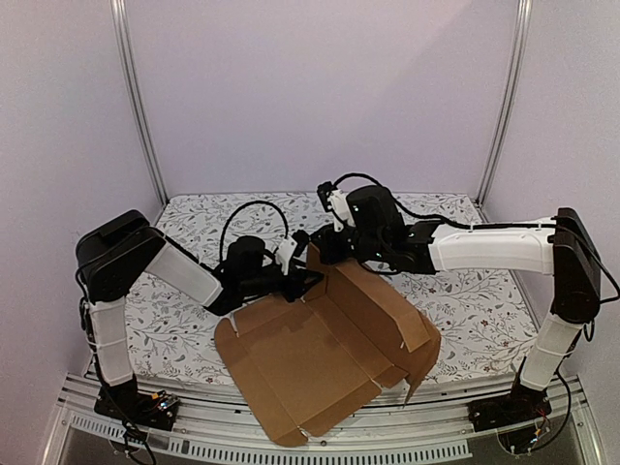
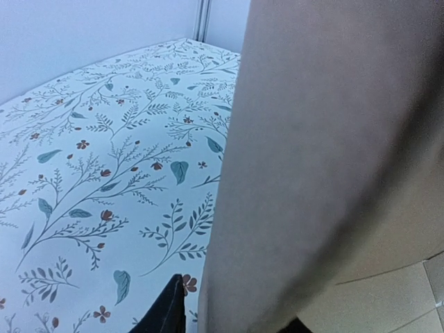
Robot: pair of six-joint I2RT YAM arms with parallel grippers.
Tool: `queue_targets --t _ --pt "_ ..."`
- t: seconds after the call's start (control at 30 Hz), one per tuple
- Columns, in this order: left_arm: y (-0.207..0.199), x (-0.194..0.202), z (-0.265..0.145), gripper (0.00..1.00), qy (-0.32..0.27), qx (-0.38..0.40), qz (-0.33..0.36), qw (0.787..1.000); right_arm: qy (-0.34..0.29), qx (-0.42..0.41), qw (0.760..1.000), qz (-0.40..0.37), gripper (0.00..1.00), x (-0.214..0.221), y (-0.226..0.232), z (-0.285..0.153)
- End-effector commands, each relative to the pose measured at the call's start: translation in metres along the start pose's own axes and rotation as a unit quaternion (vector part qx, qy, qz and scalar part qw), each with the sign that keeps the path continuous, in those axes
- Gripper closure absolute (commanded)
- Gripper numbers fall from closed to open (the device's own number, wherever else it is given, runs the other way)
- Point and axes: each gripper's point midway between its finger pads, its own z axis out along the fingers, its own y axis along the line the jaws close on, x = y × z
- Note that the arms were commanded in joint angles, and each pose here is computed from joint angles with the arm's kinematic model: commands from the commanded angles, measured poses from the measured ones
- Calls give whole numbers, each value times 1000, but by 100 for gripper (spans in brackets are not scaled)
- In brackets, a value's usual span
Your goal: Fold the paper box
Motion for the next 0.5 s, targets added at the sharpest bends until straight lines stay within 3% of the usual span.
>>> queue_targets --t 0.0,0.47 --pt "5 -9 8 67 -21 1 8 1000 63 18 998 -2 100 42 -8 1" --pt "5 2 -2 67 -26 -6 2 1000 97 30 994 -26 100 76 1 1"
